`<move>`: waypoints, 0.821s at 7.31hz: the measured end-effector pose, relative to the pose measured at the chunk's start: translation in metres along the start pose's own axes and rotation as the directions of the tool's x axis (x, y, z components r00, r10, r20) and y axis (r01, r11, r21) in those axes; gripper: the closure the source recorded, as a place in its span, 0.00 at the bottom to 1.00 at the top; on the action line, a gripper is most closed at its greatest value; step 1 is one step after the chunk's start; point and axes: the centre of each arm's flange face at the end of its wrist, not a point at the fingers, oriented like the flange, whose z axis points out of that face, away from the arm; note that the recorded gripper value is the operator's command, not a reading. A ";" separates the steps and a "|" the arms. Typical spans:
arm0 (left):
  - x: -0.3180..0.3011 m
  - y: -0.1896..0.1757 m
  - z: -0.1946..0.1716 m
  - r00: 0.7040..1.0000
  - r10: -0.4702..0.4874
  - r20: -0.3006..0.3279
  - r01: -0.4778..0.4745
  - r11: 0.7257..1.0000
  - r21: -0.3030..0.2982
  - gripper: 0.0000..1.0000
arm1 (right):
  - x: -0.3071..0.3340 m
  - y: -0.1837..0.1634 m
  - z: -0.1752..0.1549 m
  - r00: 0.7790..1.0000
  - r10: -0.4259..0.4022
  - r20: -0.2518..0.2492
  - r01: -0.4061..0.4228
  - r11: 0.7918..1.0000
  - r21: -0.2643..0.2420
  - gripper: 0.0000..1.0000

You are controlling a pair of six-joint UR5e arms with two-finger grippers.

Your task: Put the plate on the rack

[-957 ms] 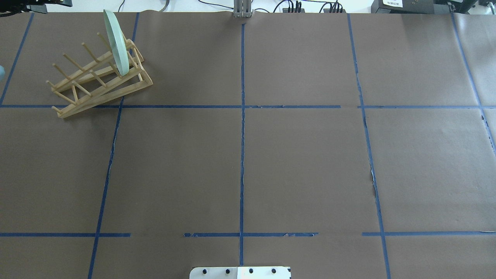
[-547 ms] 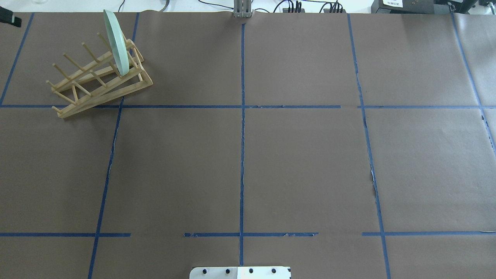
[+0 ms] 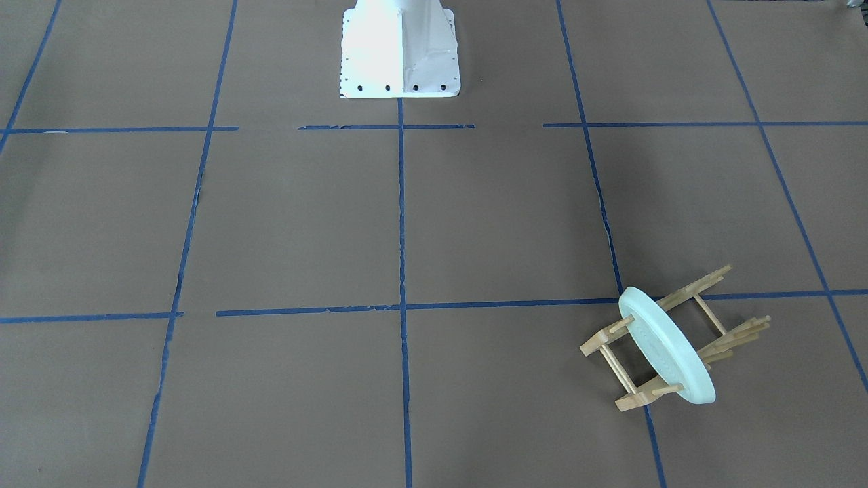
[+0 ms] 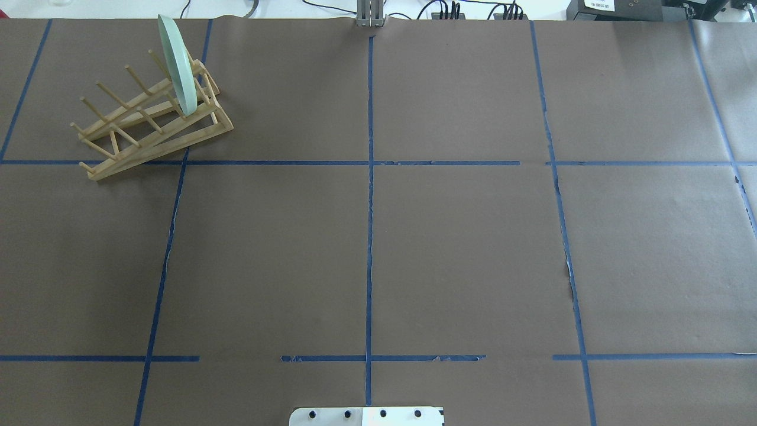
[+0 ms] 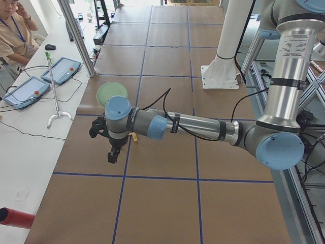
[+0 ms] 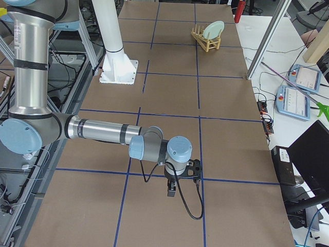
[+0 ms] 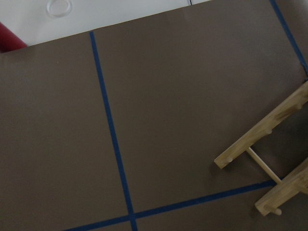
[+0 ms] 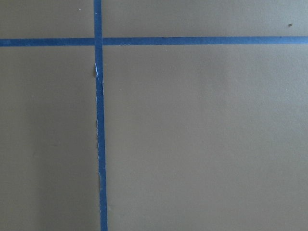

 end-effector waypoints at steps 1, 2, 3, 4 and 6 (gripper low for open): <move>-0.018 0.034 0.007 1.000 -0.020 -0.005 0.020 0.999 -0.032 0.00 | 0.000 0.000 0.000 1.000 0.000 0.000 0.000 1.000 0.000 0.00; -0.026 0.055 0.011 1.000 -0.024 -0.008 0.024 0.998 -0.050 0.00 | 0.000 0.000 0.000 1.000 0.000 0.000 0.000 1.000 0.000 0.00; -0.029 0.066 0.014 1.000 -0.015 -0.011 0.015 0.998 -0.060 0.00 | 0.000 0.000 0.000 1.000 0.001 0.000 -0.001 1.000 0.000 0.00; -0.030 0.071 0.014 1.000 -0.007 -0.013 0.006 0.998 -0.064 0.00 | 0.000 0.000 0.000 1.000 0.001 0.000 -0.001 1.000 0.000 0.00; -0.027 0.073 0.010 1.000 0.004 -0.013 -0.005 0.998 -0.056 0.00 | 0.000 0.000 0.000 1.000 0.000 0.000 0.000 1.000 0.000 0.00</move>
